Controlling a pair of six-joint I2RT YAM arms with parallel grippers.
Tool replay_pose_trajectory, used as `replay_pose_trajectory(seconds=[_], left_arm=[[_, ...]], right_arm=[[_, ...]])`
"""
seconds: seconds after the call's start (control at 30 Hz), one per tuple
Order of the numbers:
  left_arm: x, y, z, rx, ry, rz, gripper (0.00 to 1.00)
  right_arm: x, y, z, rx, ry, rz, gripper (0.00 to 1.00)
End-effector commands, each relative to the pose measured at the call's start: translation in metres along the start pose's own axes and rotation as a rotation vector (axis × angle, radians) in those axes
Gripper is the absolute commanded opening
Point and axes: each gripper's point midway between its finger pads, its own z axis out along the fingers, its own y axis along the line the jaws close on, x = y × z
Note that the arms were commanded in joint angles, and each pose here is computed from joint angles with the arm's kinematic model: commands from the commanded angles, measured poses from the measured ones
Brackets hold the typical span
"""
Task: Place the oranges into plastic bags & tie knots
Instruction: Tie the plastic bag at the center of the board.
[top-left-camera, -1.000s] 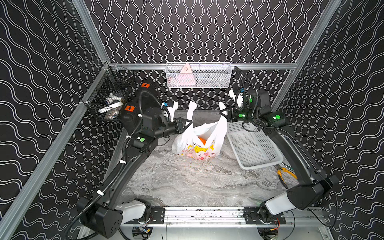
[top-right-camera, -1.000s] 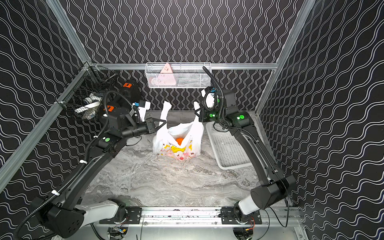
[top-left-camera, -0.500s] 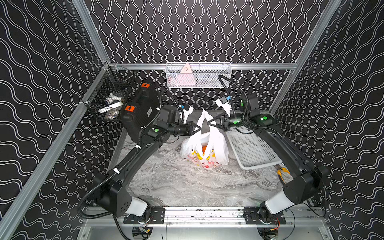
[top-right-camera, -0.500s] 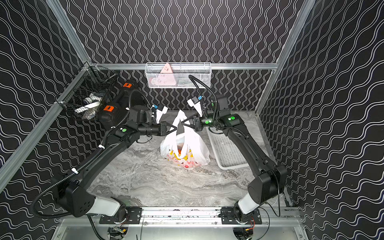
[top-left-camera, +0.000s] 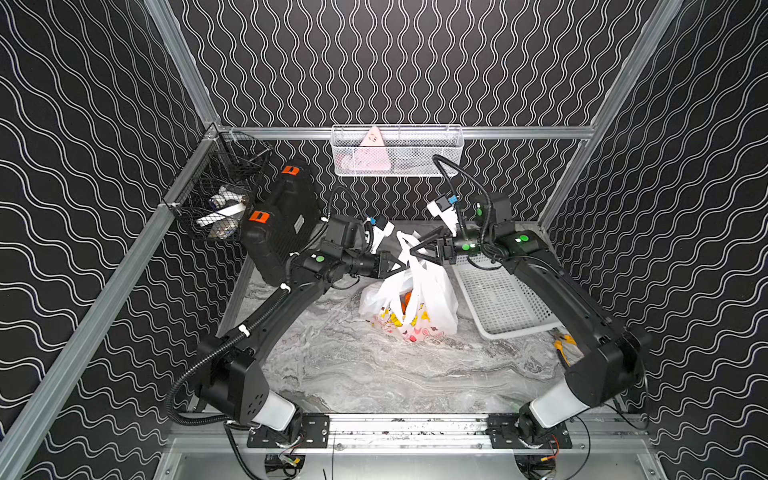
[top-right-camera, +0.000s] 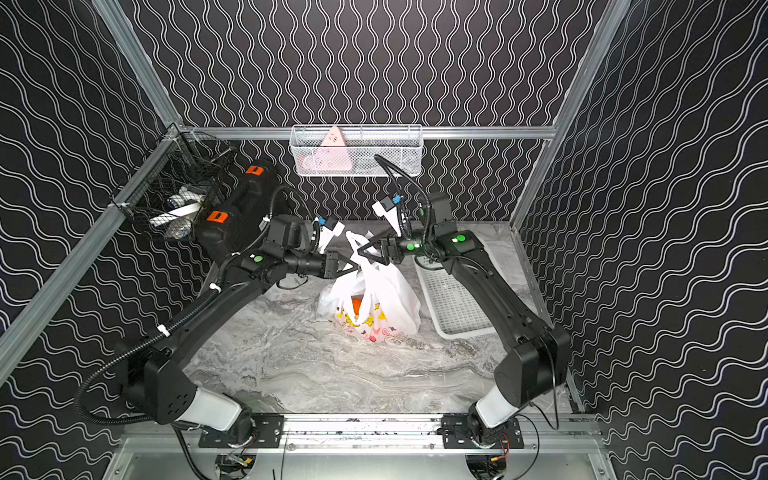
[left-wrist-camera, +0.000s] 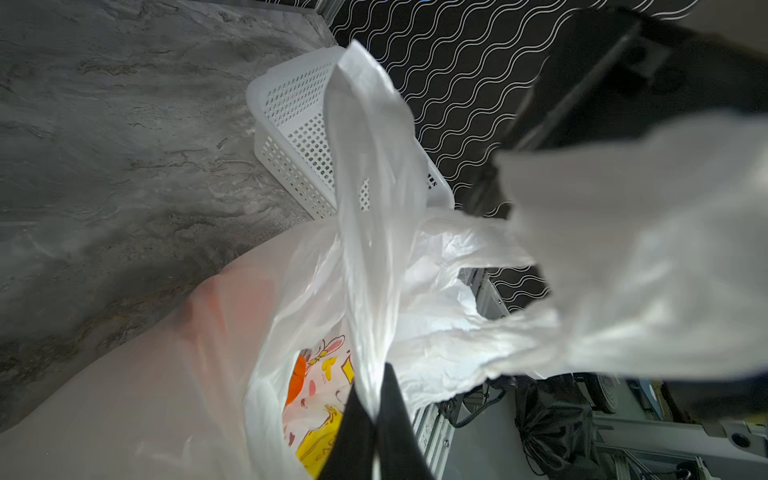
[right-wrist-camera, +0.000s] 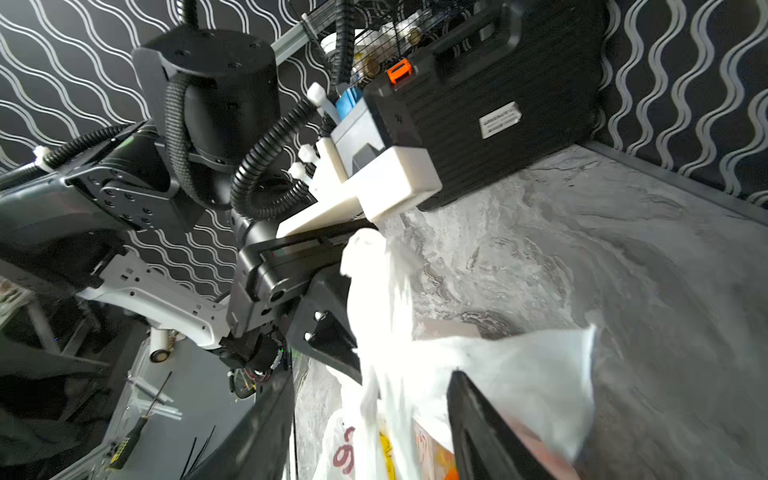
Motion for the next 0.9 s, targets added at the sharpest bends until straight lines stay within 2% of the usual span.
replay_pose_trajectory(seconds=[0.0,0.13,0.2,0.4,0.57,0.73,0.87], left_arm=[[-0.014,0.002,-0.001,-0.016,-0.04,0.013,0.0],[-0.018,0.005,0.0,-0.018,-0.05,0.002,0.0],[-0.019,0.004,-0.001,-0.011,-0.053,0.001,0.0],[-0.017,0.005,0.0,-0.007,-0.044,-0.01,0.0],[-0.018,0.005,0.0,-0.009,-0.047,-0.009,0.0],[-0.02,0.005,-0.001,-0.005,-0.053,-0.011,0.0],[-0.019,0.004,-0.001,-0.005,-0.048,-0.011,0.0]], right_arm=[[-0.001,-0.008,-0.018,0.161,-0.014,-0.012,0.7],[0.018,-0.006,-0.036,0.256,0.026,-0.035,0.93],[0.027,-0.011,-0.038,0.291,0.034,-0.047,1.0],[0.023,-0.028,-0.025,0.347,0.024,-0.116,1.0],[0.033,-0.023,0.004,0.35,0.108,-0.184,1.0],[0.044,-0.026,0.018,0.424,0.159,-0.273,1.0],[0.044,-0.03,0.018,0.469,0.168,-0.323,0.93]])
